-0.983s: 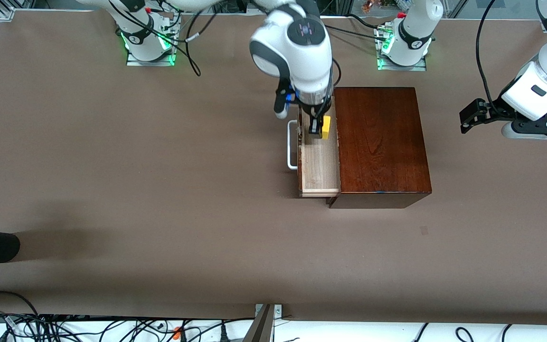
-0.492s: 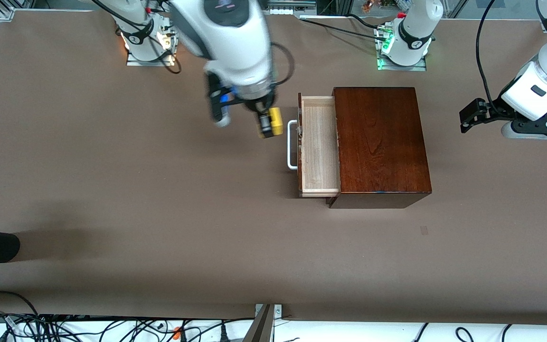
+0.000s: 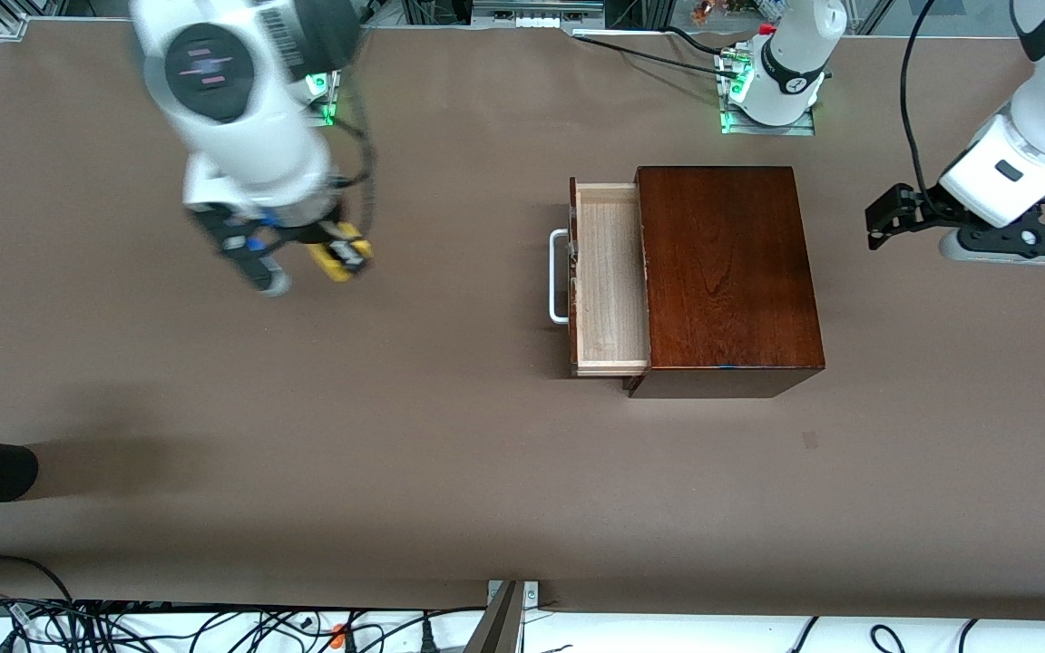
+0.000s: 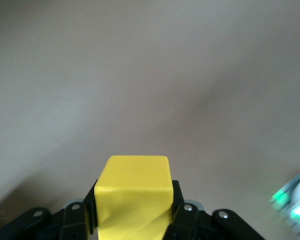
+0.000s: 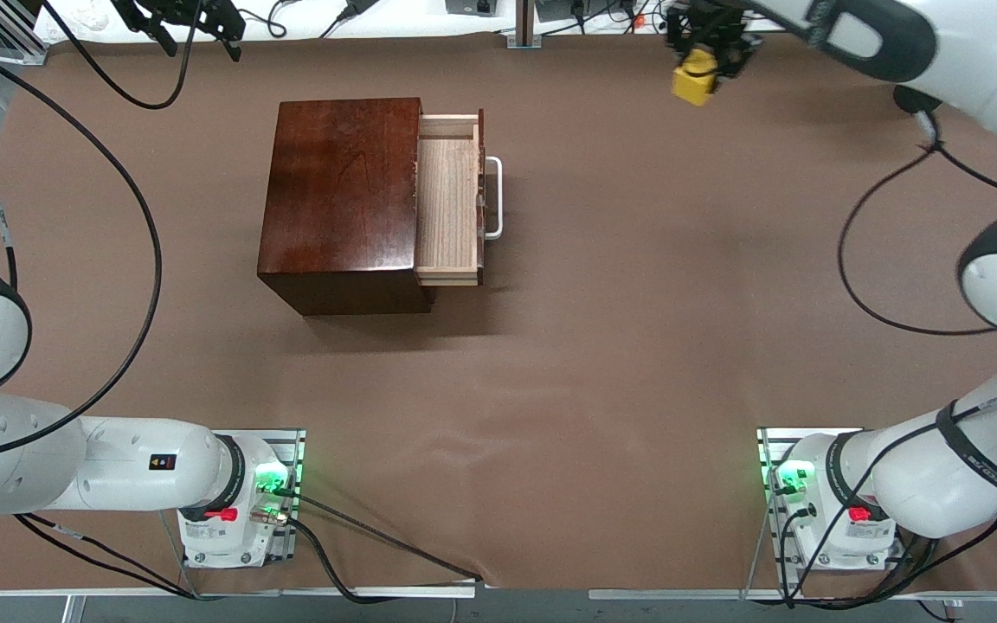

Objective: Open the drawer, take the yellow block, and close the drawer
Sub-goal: 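Lift the cube out with the right gripper while the left gripper reaches the drawer, then push the drawer shut with the left gripper while the right gripper lowers the cube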

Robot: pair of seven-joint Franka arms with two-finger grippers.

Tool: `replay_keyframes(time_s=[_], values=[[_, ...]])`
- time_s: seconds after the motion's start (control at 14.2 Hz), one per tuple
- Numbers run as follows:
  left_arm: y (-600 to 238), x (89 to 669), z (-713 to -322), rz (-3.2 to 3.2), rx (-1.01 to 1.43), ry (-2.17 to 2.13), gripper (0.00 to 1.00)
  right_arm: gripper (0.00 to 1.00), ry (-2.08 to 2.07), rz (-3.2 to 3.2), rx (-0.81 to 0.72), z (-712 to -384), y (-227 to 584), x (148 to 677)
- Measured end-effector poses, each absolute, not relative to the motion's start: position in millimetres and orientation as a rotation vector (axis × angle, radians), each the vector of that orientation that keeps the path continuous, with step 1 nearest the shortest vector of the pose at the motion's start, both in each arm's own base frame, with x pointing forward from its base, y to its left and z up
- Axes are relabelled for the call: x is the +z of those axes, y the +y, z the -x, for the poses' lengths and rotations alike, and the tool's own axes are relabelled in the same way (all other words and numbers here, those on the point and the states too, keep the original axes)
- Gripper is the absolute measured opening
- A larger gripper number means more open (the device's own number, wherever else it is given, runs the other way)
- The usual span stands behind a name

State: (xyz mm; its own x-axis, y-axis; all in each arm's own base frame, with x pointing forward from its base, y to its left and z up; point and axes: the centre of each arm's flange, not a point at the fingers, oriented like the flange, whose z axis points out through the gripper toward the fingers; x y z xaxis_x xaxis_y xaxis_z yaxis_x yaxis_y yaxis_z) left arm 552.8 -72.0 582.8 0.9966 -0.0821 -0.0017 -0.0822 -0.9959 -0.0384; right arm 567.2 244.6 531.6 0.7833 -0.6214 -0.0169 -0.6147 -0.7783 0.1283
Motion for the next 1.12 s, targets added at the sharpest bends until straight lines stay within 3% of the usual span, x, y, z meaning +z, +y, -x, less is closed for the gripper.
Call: replay_keyframes(time_s=[0.56, 1.12], values=[[-204.4, 561.6, -525.3, 3.167, 0.111, 0.475, 1.0, 0.56, -0.39, -3.034, -0.179, -570.4, 11.4, 490.9], [-392.0, 470.8, -518.9, 3.132, 0.259, 1.214, 1.0, 0.56, -0.068, -3.064, -0.047, -535.2, -110.9, 361.3]])
